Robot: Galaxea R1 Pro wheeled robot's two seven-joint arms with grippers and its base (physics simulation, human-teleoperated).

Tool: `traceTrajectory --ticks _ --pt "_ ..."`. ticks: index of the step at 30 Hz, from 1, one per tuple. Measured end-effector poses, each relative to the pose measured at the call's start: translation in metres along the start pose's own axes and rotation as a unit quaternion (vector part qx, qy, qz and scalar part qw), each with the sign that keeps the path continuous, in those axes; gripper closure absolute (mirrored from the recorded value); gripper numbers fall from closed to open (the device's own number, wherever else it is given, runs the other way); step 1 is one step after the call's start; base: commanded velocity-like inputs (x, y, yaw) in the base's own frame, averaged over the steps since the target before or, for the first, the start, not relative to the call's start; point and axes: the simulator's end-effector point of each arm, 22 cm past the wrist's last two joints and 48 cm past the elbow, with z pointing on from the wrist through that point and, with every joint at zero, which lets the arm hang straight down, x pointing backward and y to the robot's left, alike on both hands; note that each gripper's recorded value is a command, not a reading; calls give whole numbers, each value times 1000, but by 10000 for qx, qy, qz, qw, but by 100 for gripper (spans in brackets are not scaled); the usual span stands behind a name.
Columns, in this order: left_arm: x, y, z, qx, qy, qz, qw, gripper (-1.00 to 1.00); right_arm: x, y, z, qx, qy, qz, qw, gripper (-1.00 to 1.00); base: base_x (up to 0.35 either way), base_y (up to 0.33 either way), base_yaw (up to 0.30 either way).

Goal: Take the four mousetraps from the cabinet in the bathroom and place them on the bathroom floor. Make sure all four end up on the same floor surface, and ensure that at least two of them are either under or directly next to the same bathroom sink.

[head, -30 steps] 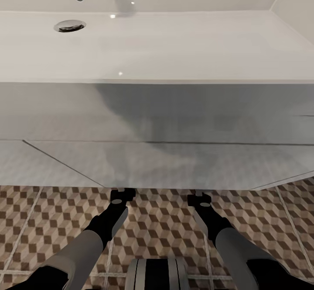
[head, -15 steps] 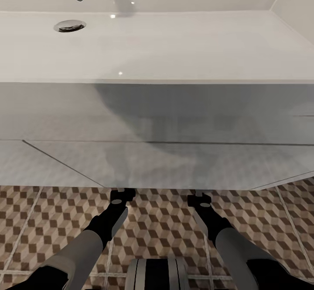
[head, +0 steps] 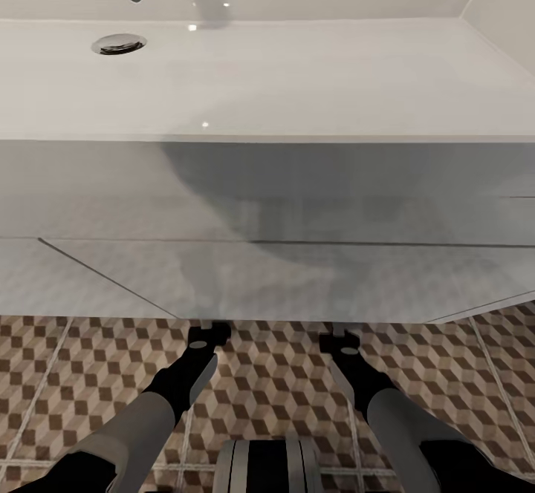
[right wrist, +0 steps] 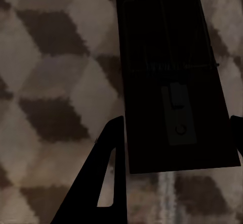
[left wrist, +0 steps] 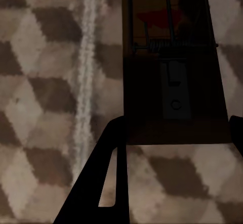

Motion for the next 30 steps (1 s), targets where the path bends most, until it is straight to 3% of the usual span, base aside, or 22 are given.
traceTrajectory --ticks 30 --pt "8 2 1 -21 90 9 10000 100 23 3 -1 -32 11 7 10000 100 0 0 0"
